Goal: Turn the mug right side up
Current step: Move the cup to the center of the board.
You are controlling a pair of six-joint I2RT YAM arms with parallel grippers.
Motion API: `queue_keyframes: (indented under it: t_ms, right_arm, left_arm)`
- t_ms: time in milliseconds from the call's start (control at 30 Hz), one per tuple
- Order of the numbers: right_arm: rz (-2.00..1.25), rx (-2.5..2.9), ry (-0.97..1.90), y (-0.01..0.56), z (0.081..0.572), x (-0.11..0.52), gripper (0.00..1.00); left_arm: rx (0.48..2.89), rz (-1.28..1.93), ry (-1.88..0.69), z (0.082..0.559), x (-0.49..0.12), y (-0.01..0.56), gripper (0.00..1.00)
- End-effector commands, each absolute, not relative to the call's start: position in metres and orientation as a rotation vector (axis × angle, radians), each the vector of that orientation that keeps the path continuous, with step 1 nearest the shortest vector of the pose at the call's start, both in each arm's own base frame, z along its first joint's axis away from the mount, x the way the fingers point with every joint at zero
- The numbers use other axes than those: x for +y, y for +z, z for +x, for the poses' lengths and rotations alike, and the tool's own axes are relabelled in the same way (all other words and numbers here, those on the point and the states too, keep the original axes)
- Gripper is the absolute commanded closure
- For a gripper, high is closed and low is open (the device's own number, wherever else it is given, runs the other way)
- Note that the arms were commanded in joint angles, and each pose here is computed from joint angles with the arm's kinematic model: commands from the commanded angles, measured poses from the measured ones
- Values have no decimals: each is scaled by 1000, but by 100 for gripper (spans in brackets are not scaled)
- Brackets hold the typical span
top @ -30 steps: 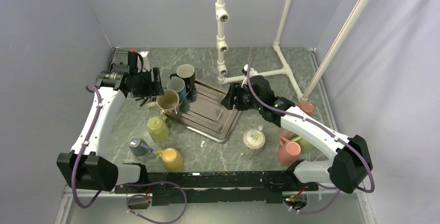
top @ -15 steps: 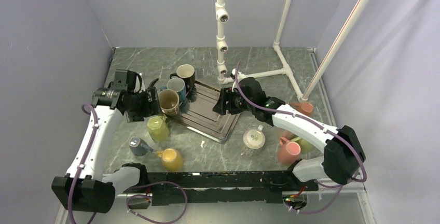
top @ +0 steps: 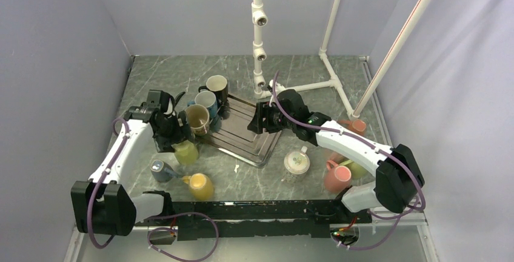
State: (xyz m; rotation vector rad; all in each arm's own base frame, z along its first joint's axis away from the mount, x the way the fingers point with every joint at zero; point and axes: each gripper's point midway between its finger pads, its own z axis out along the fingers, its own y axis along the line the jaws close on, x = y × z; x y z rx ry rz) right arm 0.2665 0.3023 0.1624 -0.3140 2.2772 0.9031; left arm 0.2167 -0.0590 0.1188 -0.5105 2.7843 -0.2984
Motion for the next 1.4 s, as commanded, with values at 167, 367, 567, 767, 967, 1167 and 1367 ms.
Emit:
queue_keyframes:
  t_ms: [167,367,567,767,967,1167,1367]
  right_arm:
    - [-335,2207,935,182,277,314,35]
    - [-343,2209,947,182,276,316,35]
    - [-347,2205,959,183,274,317,35]
    - [-359,2201,965,184,272,319,35]
    - [-359,2203,968,183,271,320,35]
    - [-356,2206,957,182,270,318,35]
    - [-342,2213,959,180,270,317,36]
  left_arm:
    - [2766,-566,-281,228,-59,110,23]
    - [2786,-642,-201,216,-53,107,28]
    - [2779,-680,-152,210,-49,110,29]
    - [2715,-582,-176,226,-49,122,6]
    - [2687,-567,-154,245,-47,121,7]
    - [2719,-579,-204,244,-55,102,31]
    - [2726,-598,-265,222,-68,104,49]
